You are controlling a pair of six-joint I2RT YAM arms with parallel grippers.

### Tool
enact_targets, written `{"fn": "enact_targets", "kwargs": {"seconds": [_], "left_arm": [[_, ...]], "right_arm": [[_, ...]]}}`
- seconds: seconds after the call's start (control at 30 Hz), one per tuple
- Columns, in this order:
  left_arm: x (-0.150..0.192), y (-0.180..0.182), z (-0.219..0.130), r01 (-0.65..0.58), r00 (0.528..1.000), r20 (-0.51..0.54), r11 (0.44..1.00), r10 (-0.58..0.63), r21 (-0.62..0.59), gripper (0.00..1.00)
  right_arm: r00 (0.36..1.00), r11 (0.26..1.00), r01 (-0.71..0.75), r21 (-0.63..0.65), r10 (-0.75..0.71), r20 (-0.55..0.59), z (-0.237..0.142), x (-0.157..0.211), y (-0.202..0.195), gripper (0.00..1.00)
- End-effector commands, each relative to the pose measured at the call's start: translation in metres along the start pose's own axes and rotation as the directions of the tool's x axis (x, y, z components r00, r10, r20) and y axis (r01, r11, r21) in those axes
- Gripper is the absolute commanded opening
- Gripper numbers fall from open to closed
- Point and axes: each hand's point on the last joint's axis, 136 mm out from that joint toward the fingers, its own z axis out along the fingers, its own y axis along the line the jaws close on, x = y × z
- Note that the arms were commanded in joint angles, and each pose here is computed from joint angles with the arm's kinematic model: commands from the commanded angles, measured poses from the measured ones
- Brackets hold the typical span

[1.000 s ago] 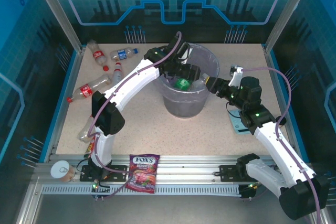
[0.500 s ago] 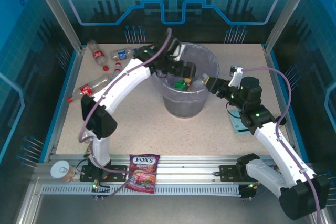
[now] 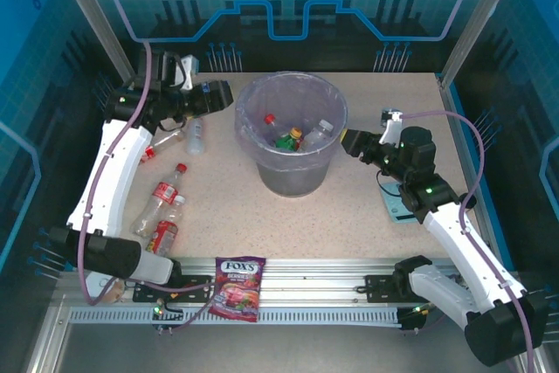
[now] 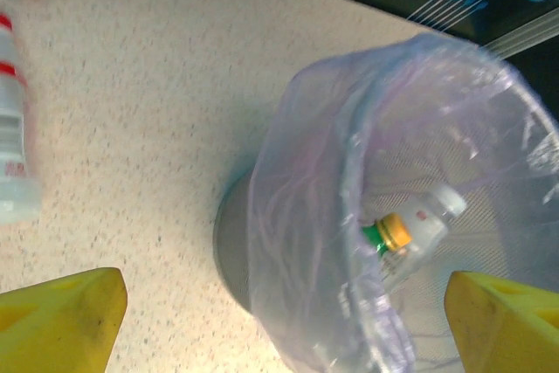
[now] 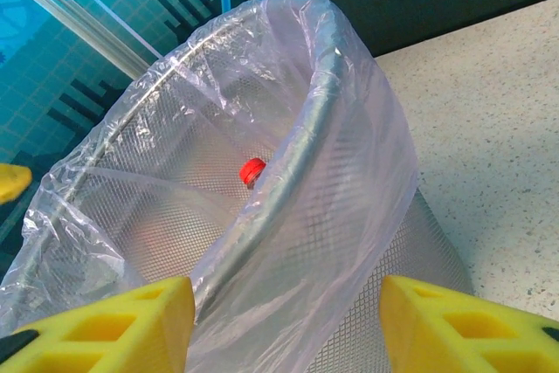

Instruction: Put the plastic bottles in the bin

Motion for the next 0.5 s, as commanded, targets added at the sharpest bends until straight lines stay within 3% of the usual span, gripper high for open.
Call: {"fn": "enact_targets", "kwargs": {"seconds": [0.0,0.17,0.47], "left_arm": [[0.010,0.005,0.004,0.037,0.999,-0.039,0.999,-0.036,0.020,0.95],[-0.007,0.061,-0.002,0.021,1.000,0.006,0.983,-0.020,-0.184,0.96],[-0.009,0.154,0.071,0.062,0.996,-0.038,0.928,-0.081,-0.367,0.95]], "right_arm": [[1.000,0.998,0.026,-0.054,-0.025,0.013,0.000,-0.009,0.015,0.59],[1.000,0.998,0.026,-0.053,-0.026,0.016,-0.001,-0.009,0.015,0.59],[0.999,0.999,0.030,-0.039,-0.029,0.022,-0.006,-0.010,0.015,0.59]]}}
